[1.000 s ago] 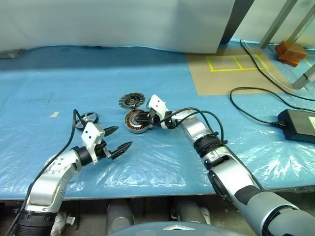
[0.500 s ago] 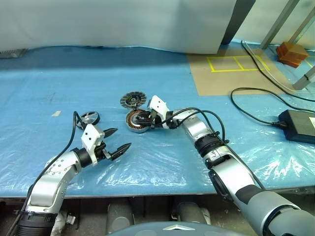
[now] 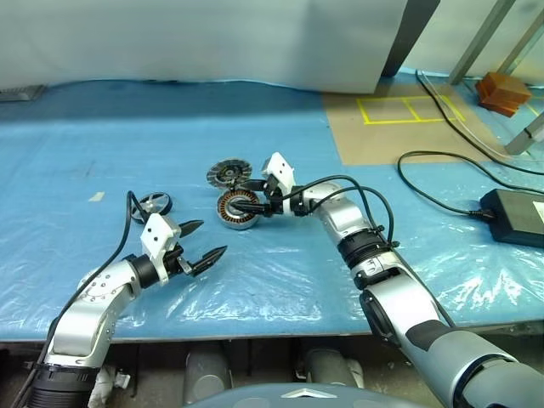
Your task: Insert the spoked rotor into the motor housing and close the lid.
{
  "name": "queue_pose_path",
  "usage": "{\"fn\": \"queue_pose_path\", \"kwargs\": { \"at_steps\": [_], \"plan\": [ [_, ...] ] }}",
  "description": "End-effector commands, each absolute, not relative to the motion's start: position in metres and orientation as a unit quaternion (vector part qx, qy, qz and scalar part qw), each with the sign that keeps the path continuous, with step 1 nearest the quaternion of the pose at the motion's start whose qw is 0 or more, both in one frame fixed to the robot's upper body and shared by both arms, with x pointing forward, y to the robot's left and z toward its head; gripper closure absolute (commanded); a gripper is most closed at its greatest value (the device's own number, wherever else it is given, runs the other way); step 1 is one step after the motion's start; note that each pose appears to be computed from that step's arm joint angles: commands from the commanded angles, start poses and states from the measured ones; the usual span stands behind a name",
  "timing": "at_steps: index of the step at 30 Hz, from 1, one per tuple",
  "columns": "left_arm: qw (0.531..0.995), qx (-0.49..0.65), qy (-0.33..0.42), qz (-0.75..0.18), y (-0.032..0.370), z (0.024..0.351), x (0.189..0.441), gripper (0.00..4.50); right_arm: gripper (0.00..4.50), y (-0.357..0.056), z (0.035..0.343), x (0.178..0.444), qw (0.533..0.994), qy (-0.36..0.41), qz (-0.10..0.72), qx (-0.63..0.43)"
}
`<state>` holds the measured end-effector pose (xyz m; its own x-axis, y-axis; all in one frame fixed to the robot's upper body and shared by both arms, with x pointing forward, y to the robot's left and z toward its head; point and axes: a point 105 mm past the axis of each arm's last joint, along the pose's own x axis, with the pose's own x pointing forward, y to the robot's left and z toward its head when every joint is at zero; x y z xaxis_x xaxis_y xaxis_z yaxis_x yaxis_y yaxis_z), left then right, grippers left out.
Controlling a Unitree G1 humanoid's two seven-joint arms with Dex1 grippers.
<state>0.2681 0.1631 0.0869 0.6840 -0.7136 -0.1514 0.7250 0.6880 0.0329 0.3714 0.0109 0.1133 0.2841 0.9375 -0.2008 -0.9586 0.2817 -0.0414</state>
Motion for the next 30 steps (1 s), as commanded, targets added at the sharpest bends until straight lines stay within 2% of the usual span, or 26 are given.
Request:
{"fn": "queue_pose_path", "kwargs": {
  "at_steps": [1,6,7,15,21,24,28,30],
  "plan": [
    [0.914,0.05,0.045,-0.399,0.158,0.094,0.268,0.0,2.59,0.019,0.113,0.367,0.793,0.062,0.6,-0.083],
    [0.915,0.05,0.046,-0.399,0.158,0.094,0.267,0.0,4.29,0.022,0.102,0.369,0.804,0.075,0.583,-0.089],
    [0.915,0.05,0.046,-0.399,0.158,0.094,0.267,0.0,4.45,0.023,0.103,0.369,0.804,0.076,0.583,-0.084],
    [0.915,0.049,0.047,-0.397,0.158,0.094,0.266,0.0,4.45,0.029,0.103,0.373,0.812,0.077,0.573,-0.082],
    [0.915,0.049,0.045,-0.398,0.156,0.094,0.267,0.0,4.45,0.018,0.051,0.371,0.795,0.14,0.55,-0.214],
    [0.915,0.048,0.044,-0.397,0.156,0.095,0.267,0.0,4.45,0.011,0.038,0.372,0.787,0.147,0.539,-0.263],
    [0.916,0.048,0.045,-0.396,0.156,0.095,0.266,0.0,4.45,0.011,0.042,0.374,0.788,0.147,0.538,-0.262],
    [0.916,0.047,0.045,-0.396,0.155,0.095,0.266,0.0,4.45,0.023,0.063,0.372,0.796,0.118,0.56,-0.198]
  ]
}}
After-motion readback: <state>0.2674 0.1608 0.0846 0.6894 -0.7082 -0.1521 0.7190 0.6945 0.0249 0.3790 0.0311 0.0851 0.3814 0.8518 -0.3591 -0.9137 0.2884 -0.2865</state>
